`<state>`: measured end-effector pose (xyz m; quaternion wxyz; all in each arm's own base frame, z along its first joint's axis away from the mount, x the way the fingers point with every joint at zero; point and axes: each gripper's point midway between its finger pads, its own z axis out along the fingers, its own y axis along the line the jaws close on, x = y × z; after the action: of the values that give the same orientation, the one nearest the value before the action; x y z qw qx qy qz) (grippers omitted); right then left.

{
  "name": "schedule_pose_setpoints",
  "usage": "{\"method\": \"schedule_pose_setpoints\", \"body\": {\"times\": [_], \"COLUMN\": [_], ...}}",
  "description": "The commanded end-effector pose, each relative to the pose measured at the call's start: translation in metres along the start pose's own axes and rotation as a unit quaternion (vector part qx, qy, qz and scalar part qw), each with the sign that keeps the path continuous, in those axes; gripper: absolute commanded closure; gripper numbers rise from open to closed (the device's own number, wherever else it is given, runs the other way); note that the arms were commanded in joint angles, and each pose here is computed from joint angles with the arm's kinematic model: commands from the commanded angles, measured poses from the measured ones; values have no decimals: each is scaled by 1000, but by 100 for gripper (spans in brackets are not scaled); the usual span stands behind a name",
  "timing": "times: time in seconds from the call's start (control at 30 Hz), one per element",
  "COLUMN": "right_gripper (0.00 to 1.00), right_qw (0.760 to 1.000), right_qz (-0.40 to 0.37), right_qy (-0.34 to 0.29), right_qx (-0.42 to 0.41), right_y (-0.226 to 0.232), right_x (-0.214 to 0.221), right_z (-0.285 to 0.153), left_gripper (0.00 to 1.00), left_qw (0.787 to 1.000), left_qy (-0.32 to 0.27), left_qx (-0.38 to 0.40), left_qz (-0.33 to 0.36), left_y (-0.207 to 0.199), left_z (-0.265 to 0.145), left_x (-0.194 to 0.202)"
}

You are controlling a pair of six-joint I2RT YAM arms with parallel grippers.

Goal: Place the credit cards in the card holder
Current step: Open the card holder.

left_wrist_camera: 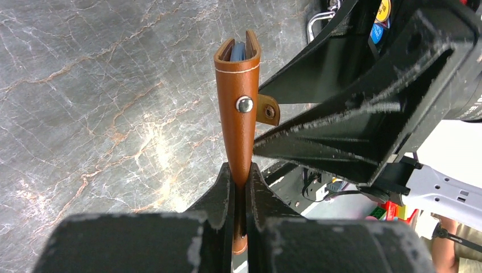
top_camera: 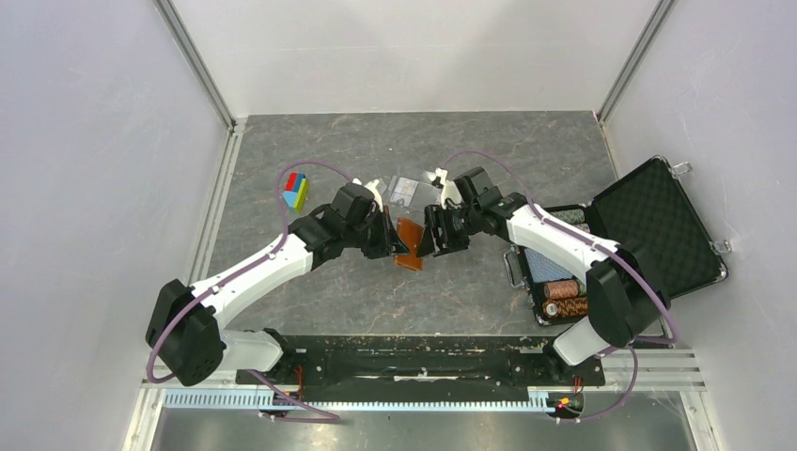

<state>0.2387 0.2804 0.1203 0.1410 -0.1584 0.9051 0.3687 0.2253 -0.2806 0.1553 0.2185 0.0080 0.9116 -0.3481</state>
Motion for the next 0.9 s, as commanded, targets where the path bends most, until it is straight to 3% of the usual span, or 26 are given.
{"method": "schedule_pose_setpoints", "body": {"times": [0.0, 0.1, 0.33, 0.5, 0.63, 0.7, 0.77, 0.8, 0.87], "right_gripper": [51, 62, 78, 100, 100, 100, 100, 100, 100], "right_qw": [999, 998, 999, 999, 998, 996, 992, 990, 984], "right_qz": [-9, -4, -1, -2, -19, -41, -72, -89, -119], "right_qy": [-33, -38, -33, -36, -51, -65, -84, -93, -108], "right_qx": [20, 51, 40, 1, -31, -48, -58, -64, -75], "right_y": [0, -10, -9, 3, 18, 28, 38, 44, 52], "right_x": [-27, -31, -31, -30, -37, -46, -57, -62, -70], "right_z": [0, 1, 6, 8, 0, -8, -20, -26, -37], "left_gripper": [98, 98, 98, 98, 96, 84, 45, 31, 16], "left_qw": [1000, 1000, 1000, 1000, 999, 999, 998, 998, 995], "left_qy": [-10, -9, -9, -13, -22, -32, -47, -56, -77], "left_qx": [27, 27, 28, 26, 22, 17, 10, 0, -27], "left_qz": [7, 9, 9, 10, 12, 16, 30, 41, 60], "left_y": [-13, -12, -11, -10, -9, -6, -3, 0, 10], "left_z": [-3, -3, -5, -5, -8, -10, -14, -17, -25], "left_x": [-4, -3, -2, -3, -5, -7, -11, -14, -21]}}
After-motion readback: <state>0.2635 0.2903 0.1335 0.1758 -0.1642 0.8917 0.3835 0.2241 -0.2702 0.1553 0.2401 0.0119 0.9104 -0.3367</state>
